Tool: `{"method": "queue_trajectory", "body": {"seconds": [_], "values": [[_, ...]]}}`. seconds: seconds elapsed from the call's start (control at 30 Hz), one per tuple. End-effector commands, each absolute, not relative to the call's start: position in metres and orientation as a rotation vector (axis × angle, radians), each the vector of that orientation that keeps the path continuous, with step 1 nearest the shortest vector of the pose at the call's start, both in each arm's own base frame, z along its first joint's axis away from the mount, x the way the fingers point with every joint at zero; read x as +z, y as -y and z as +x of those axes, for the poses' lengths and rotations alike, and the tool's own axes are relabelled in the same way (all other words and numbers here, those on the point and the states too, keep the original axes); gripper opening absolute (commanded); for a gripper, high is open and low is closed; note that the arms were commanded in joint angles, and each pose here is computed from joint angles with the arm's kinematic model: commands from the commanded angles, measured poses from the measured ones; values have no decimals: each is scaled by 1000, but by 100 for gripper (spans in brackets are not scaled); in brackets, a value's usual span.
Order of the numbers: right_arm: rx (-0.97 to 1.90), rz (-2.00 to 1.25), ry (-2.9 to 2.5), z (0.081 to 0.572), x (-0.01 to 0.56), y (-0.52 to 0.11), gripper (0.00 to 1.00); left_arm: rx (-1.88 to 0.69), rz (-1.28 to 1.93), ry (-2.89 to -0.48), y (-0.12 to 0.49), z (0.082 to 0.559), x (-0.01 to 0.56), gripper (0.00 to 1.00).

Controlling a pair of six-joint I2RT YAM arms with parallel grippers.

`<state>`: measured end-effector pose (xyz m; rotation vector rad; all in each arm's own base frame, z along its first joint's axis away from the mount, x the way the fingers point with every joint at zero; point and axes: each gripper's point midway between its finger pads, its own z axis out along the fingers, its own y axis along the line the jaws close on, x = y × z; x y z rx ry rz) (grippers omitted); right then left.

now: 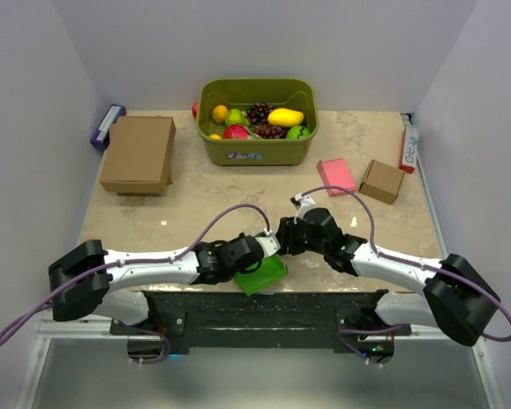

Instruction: Fold the paper box

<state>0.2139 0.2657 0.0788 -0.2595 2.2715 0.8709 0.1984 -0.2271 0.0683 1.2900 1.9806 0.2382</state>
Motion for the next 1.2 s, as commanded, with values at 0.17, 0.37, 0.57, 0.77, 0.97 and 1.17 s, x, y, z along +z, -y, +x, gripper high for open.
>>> {"method": "queue_trajectory", "body": {"seconds": [0.17,0.37,0.57,0.77,0.97,1.17], "values": [[855,-256,-2293,209,76,-262,43,195,1219,-1947,239,204,82,0],[787,-207,-2233,222,107,-242,50,198,1224,-1948,239,203,80,0],[693,-128,-2279,231,93,-218,46,198,1220,-1948,239,203,81,0],[758,-196,-2301,227,81,-233,38,197,1224,-1947,240,203,81,0],[882,-249,-2282,222,81,-252,34,200,1235,-1947,241,202,79,0],[957,-281,-2280,215,77,-268,31,202,1241,-1947,241,201,77,0]]}}
